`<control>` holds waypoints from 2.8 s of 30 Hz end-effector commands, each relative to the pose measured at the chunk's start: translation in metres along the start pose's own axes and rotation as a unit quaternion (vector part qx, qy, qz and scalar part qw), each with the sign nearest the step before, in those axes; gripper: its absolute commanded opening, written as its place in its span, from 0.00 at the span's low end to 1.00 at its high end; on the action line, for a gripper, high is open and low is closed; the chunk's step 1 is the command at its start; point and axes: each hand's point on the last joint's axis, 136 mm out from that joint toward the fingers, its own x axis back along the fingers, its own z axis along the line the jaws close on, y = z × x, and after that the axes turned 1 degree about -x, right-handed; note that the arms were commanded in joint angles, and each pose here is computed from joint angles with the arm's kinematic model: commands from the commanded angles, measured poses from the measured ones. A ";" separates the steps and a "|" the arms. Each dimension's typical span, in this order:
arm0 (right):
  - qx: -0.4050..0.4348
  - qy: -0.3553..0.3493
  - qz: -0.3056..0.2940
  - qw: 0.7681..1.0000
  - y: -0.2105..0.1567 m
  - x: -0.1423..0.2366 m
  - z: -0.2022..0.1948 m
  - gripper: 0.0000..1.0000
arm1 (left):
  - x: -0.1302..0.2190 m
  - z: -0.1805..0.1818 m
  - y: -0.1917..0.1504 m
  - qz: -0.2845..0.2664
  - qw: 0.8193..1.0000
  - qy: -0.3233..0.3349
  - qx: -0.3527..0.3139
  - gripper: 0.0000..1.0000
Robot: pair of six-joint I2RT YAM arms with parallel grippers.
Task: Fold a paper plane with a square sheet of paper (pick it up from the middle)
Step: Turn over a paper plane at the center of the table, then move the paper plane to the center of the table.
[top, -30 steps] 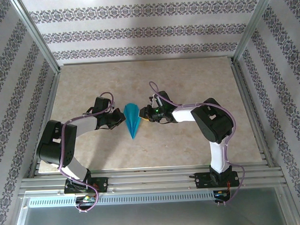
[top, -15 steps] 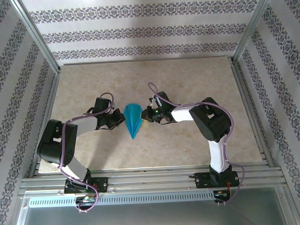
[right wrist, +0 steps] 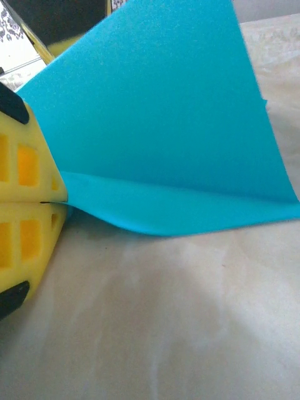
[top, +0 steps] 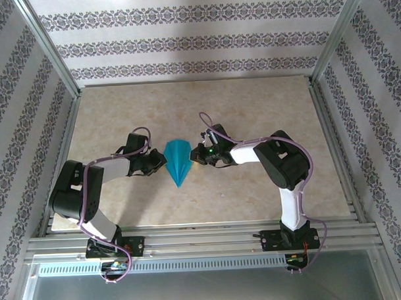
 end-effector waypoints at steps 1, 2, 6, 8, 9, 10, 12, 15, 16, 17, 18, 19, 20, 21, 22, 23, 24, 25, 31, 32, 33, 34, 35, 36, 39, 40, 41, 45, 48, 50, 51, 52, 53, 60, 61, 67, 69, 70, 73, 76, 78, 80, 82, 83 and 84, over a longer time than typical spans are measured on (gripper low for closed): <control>0.004 0.011 -0.007 1.000 0.005 0.005 0.008 0.07 | 0.020 -0.022 0.007 -0.024 0.999 -0.016 -0.023 0.22; 0.004 0.012 -0.006 1.000 0.004 0.005 0.009 0.07 | 0.025 -0.024 0.007 -0.026 0.999 -0.015 -0.028 0.25; 0.004 0.013 -0.005 1.000 0.005 0.004 0.011 0.07 | 0.041 -0.035 0.000 -0.026 0.998 -0.027 -0.053 0.33; 0.004 0.013 -0.004 1.000 0.005 0.004 0.011 0.07 | 0.040 -0.041 -0.008 -0.010 0.997 -0.035 -0.064 0.35; 0.004 0.013 -0.003 1.000 0.004 0.004 0.011 0.07 | 0.039 -0.043 -0.013 0.000 0.997 -0.036 -0.070 0.36; 0.004 0.012 -0.003 1.000 0.004 0.003 0.011 0.07 | 0.036 -0.046 -0.018 0.006 0.996 -0.037 -0.078 0.37; 0.004 0.012 -0.003 1.000 0.004 0.003 0.011 0.07 | 0.032 -0.050 -0.022 0.015 0.995 -0.036 -0.090 0.37; 0.003 0.010 -0.001 1.000 0.003 0.002 0.010 0.07 | 0.023 -0.056 -0.025 0.027 0.994 -0.033 -0.101 0.36; 0.003 0.010 -0.002 1.000 0.004 0.002 0.010 0.07 | 0.019 -0.057 -0.026 0.030 0.994 -0.033 -0.104 0.35; 0.003 0.009 -0.001 1.000 0.003 0.002 0.009 0.07 | 0.016 -0.060 -0.027 0.035 0.993 -0.034 -0.107 0.34; 0.003 0.009 -0.001 1.000 0.003 0.002 0.009 0.07 | 0.013 -0.061 -0.028 0.039 0.993 -0.032 -0.109 0.32; 0.002 0.010 -0.001 1.000 0.003 0.002 0.010 0.07 | 0.011 -0.062 -0.028 0.041 0.993 -0.032 -0.110 0.29; 0.002 0.009 0.000 1.000 0.003 0.001 0.009 0.07 | 0.008 -0.061 -0.029 0.045 0.993 -0.029 -0.109 0.28; 0.002 0.009 0.000 1.000 0.003 0.001 0.009 0.07 | 0.006 -0.060 -0.029 0.047 0.993 -0.024 -0.108 0.28; 0.002 0.009 -0.001 1.000 0.003 0.001 0.009 0.07 | 0.003 -0.055 -0.029 0.049 0.993 -0.010 -0.104 0.27; 0.003 0.010 0.000 1.000 0.003 0.001 0.010 0.07 | 0.001 -0.048 -0.029 0.051 0.994 0.006 -0.101 0.28; 0.002 0.010 -0.001 1.000 0.004 0.001 0.010 0.07 | 0.000 -0.043 -0.029 0.051 0.994 0.017 -0.099 0.28; 0.002 0.010 -0.001 1.000 0.004 0.001 0.009 0.07 | -0.001 -0.038 -0.029 0.050 0.994 0.028 -0.097 0.31; 0.002 0.009 0.000 1.000 0.003 0.000 0.009 0.07 | -0.003 -0.030 -0.033 0.043 0.993 0.045 -0.098 0.39; 0.001 0.009 0.000 1.000 0.003 0.000 0.009 0.07 | -0.005 -0.031 -0.036 0.049 0.993 0.040 -0.096 0.38; 0.001 0.010 0.001 1.000 0.003 0.000 0.009 0.07 | -0.007 -0.032 -0.038 0.054 0.993 0.037 -0.095 0.37; 0.001 0.010 0.000 1.000 0.003 0.000 0.009 0.07 | -0.008 -0.033 -0.042 0.058 0.993 0.036 -0.095 0.37; 0.001 0.010 0.000 1.000 0.003 0.000 0.009 0.07 | -0.008 -0.033 -0.044 0.063 0.993 0.038 -0.094 0.37; 0.002 0.011 0.000 1.000 0.004 0.000 0.010 0.07 | -0.007 -0.032 -0.045 0.064 0.993 0.039 -0.094 0.37; 0.002 0.010 0.001 1.000 0.003 0.000 0.010 0.07 | -0.004 -0.032 -0.051 0.066 0.992 0.043 -0.097 0.39; 0.001 0.010 0.002 1.000 0.003 0.000 0.009 0.07 | -0.003 -0.033 -0.052 0.069 0.992 0.044 -0.100 0.40; 0.001 0.010 0.001 1.000 0.003 -0.001 0.010 0.07 | -0.002 -0.032 -0.054 0.073 0.991 0.048 -0.102 0.41; 0.000 0.010 0.002 1.000 0.003 -0.001 0.009 0.07 | -0.006 -0.030 -0.063 0.086 0.988 0.063 -0.116 0.43; 0.000 0.011 0.002 1.000 0.003 -0.001 0.010 0.07 | -0.010 -0.031 -0.067 0.093 0.985 0.069 -0.125 0.44; 0.001 0.012 0.003 1.000 0.002 -0.002 0.011 0.07 | -0.011 -0.033 -0.068 0.093 0.984 0.073 -0.133 0.45; 0.001 0.012 0.004 1.000 0.002 -0.002 0.011 0.07 | -0.012 -0.034 -0.068 0.093 0.983 0.075 -0.137 0.46; 0.002 0.013 0.004 1.000 0.002 -0.001 0.012 0.07 | -0.013 -0.036 -0.069 0.093 0.983 0.077 -0.142 0.47; 0.003 0.013 0.004 1.000 0.001 -0.002 0.011 0.07 | -0.014 -0.036 -0.070 0.094 0.982 0.079 -0.145 0.47; 0.003 0.015 0.010 1.000 -0.001 -0.003 0.012 0.10 | -0.023 -0.034 -0.073 0.099 0.976 0.106 -0.165 0.50; 0.003 0.015 0.009 1.000 -0.001 -0.002 0.012 0.10 | -0.024 -0.032 -0.072 0.099 0.974 0.114 -0.167 0.50; 0.003 0.016 0.011 1.000 -0.002 -0.002 0.012 0.10 | -0.024 -0.029 -0.068 0.093 0.971 0.133 -0.174 0.43; 0.003 0.016 0.010 1.000 -0.001 -0.002 0.011 0.11 | -0.023 -0.030 -0.067 0.090 0.971 0.133 -0.174 0.39; 0.003 0.017 0.010 1.000 -0.001 -0.002 0.012 0.11 | -0.023 -0.031 -0.066 0.088 0.972 0.133 -0.175 0.38; 0.004 0.017 0.008 1.000 0.000 -0.001 0.012 0.12 | -0.021 -0.032 -0.065 0.084 0.972 0.134 -0.176 0.34; 0.005 0.017 0.008 1.000 0.001 0.000 0.012 0.12 | -0.022 -0.034 -0.064 0.084 0.972 0.132 -0.176 0.31; 0.004 0.017 0.008 1.000 0.000 0.000 0.012 0.12 | -0.021 -0.035 -0.064 0.083 0.972 0.130 -0.177 0.28; 0.004 0.016 0.008 1.000 0.000 0.000 0.011 0.12 | -0.020 -0.037 -0.064 0.082 0.972 0.127 -0.178 0.28; 0.004 0.017 0.008 1.000 0.001 0.000 0.012 0.12 | -0.019 -0.040 -0.063 0.081 0.973 0.124 -0.180 0.30; 0.004 0.017 0.008 1.000 0.001 -0.001 0.012 0.12 | -0.019 -0.041 -0.062 0.079 0.973 0.121 -0.182 0.34; 0.004 0.017 0.008 1.000 0.001 -0.001 0.012 0.12 | -0.019 -0.042 -0.062 0.078 0.973 0.119 -0.183 0.35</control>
